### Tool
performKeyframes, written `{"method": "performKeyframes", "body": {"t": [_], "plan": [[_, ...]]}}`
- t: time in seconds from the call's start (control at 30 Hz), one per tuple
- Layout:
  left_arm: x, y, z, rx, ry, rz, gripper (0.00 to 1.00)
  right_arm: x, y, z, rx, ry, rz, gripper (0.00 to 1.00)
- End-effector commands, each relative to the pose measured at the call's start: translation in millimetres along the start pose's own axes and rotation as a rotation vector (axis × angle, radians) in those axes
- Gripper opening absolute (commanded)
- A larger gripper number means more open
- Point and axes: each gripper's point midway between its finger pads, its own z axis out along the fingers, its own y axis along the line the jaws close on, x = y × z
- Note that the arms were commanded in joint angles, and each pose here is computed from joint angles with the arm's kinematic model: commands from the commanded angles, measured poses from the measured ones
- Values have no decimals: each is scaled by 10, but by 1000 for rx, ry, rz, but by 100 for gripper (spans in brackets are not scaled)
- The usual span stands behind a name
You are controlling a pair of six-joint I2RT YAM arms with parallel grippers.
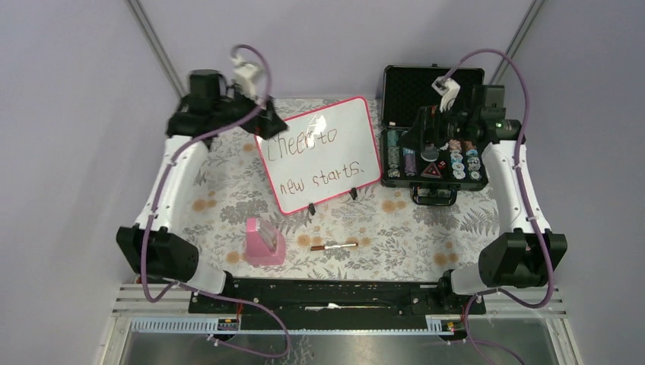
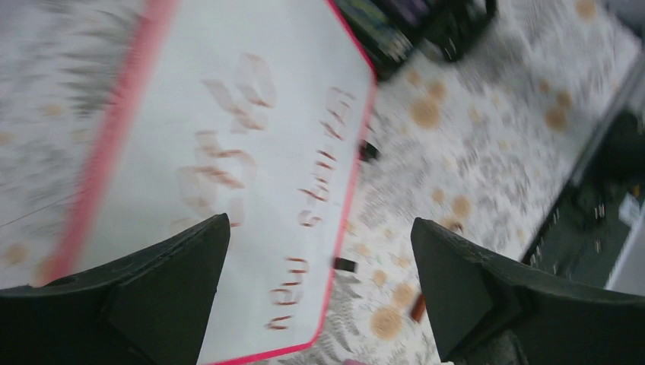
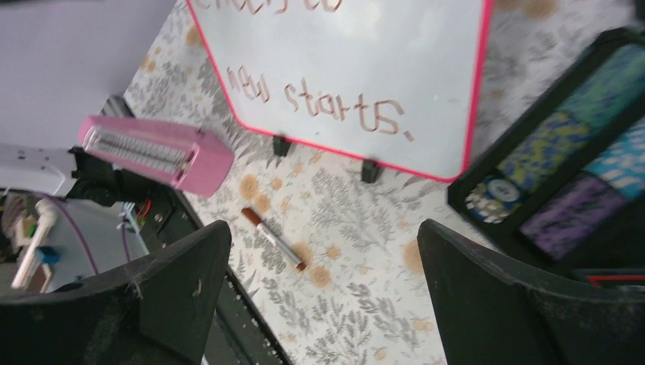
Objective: Write a sentence on the whiteboard
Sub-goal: Reset both arms
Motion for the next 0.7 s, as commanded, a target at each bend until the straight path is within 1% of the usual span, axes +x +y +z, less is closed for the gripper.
{"method": "performKeyframes", "body": {"t": [0.0,0.07,0.13,0.27,0.37,0.5,0.67], "plan": [[-524,343,-796,-80,-227,-95,99,-477,-250,-254,108,-95,-38,100],[-556,638,-1104,-153,-270,-118,99,-642,-379,-389,144,-138,-39,100],[-505,942,-1356,-239,-286,-161,99,-758,-522,-523,180,-170,-36,100],[-236,1529,-1759,-362,-290,-268,99,-870,-910,-831,265,-223,-3,99],[-8,1891,-2024,-447,-295,-330,99,-895,-1170,-1065,301,-260,35,100],[165,2189,-2257,-556,-274,-353,99,-918,-1428,-1302,378,-284,42,100],[256,2351,-2330,-628,-244,-358,99,-923,-1588,-1381,406,-291,58,100]]}}
